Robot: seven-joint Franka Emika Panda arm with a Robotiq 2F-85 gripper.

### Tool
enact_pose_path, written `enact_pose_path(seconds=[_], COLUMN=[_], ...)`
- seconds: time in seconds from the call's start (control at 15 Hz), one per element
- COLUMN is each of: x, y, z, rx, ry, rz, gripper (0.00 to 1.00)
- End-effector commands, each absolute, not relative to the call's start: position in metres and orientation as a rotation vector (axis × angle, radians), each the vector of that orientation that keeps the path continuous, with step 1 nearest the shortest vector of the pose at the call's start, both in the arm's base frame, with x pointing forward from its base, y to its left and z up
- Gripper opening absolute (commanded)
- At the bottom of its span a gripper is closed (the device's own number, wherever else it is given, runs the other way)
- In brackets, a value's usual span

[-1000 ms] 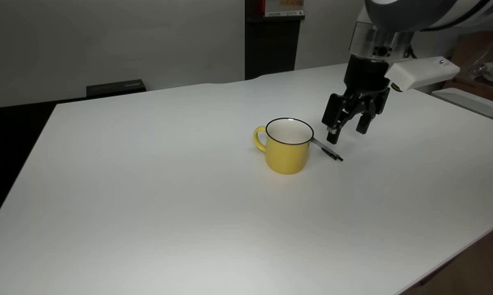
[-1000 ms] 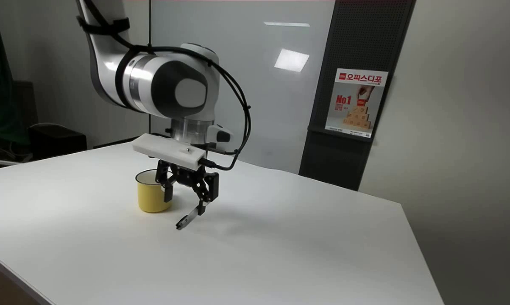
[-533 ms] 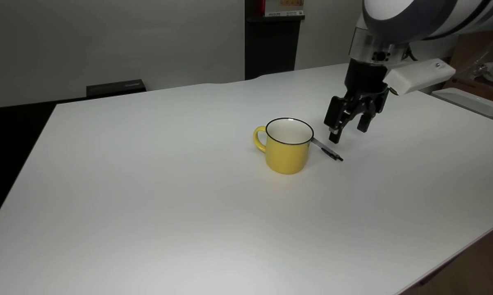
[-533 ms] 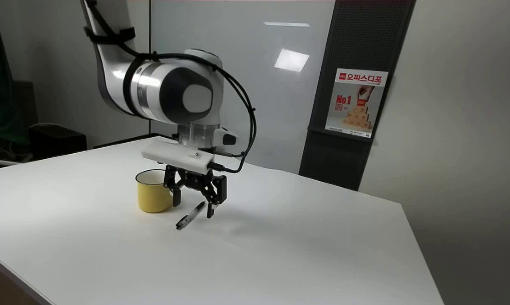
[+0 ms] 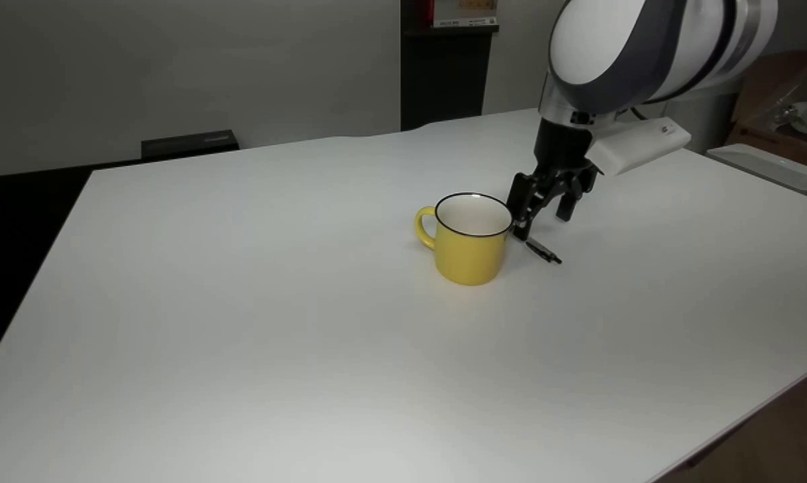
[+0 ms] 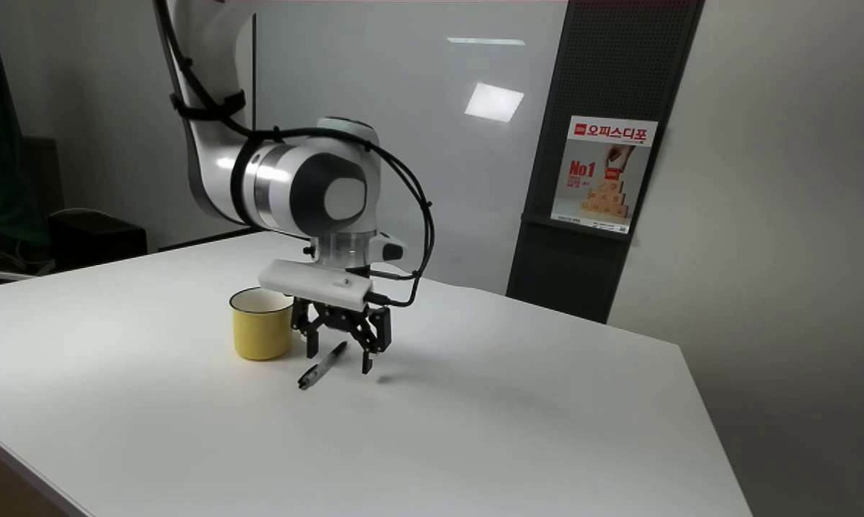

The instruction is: Put the pen in the cup

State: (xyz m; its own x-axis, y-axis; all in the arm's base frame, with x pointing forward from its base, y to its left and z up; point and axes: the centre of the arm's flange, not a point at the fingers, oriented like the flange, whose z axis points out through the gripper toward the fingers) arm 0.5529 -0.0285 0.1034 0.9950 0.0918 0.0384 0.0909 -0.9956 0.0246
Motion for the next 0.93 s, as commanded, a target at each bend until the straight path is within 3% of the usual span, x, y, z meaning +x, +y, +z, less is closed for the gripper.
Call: enact_pose_path(seconds=[0.0,0.6,0.73,0.87], x=[0.5748,0.5794,0.5777,0.5763], y=[-0.0157,-0.0089,-0.0101,-0.0105], z=[0.0965,0.103,0.1011,0.1029], rx=[3.104,3.112,3.116,3.119], ry=[0.166,0.176,0.17,0.168], rz=[0.098,0.155,0.149,0.154], gripper=[0.81,0.17,0.05,0.0])
